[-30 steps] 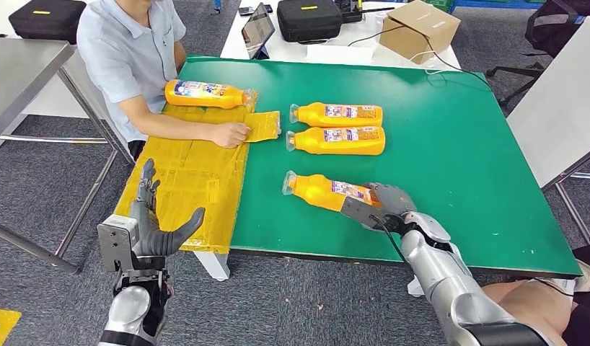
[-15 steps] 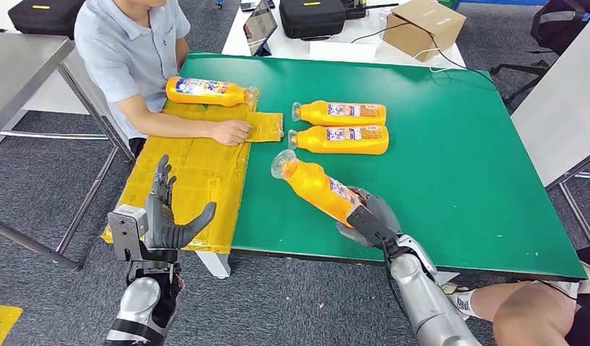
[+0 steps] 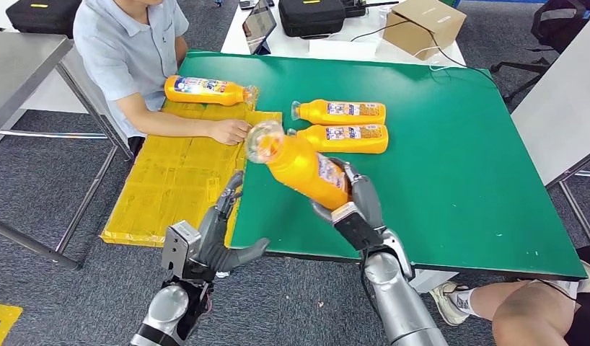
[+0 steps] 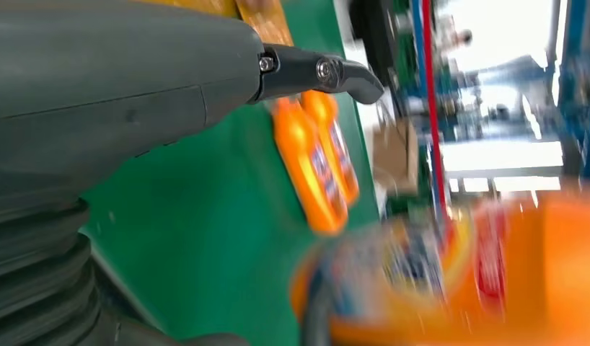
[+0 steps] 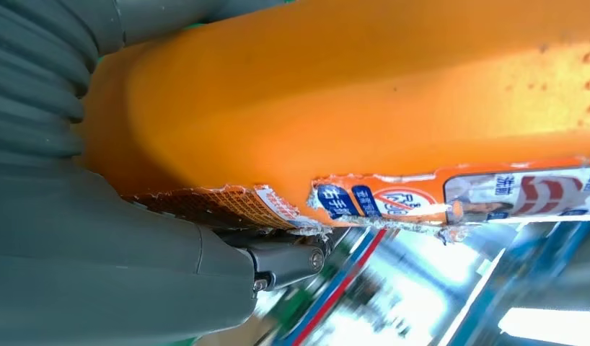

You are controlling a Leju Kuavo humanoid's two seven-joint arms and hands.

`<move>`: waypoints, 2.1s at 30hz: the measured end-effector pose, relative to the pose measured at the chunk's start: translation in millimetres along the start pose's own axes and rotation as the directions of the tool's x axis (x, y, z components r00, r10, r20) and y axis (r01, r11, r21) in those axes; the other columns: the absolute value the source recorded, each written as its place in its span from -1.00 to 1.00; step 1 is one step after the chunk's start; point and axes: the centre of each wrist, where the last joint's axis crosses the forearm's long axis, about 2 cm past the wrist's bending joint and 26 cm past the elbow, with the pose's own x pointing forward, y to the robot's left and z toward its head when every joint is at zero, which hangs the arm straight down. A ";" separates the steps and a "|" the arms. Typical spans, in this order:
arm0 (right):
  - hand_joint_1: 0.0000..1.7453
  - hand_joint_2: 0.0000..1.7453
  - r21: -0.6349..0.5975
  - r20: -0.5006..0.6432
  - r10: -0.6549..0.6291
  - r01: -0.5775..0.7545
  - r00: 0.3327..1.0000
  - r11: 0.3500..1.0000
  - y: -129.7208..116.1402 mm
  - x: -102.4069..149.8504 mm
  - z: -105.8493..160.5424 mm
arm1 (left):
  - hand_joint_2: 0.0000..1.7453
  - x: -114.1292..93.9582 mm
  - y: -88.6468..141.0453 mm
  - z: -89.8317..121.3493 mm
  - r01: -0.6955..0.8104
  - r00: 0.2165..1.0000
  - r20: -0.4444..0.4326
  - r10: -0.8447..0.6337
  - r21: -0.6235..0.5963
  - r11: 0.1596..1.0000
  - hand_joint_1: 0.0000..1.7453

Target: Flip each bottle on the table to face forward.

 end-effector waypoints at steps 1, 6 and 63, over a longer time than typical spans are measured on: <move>1.00 1.00 0.029 0.023 -0.003 0.002 1.000 1.000 7.3 3.3 -1.6 | 1.00 0.5 -2.0 -1.6 -0.019 1.000 -0.001 0.019 -0.016 1.000 -1.00; 1.00 1.00 0.087 0.123 -0.024 0.013 0.992 0.996 37.2 19.1 -9.6 | 1.00 2.3 -7.8 -10.1 -0.196 0.980 -0.036 0.195 -0.042 0.980 -1.00; -1.00 -1.00 0.437 0.045 0.142 -0.147 0.989 0.887 106.5 20.3 -12.1 | 1.00 4.6 69.7 -74.0 0.033 0.995 -0.101 -0.006 0.270 0.962 1.00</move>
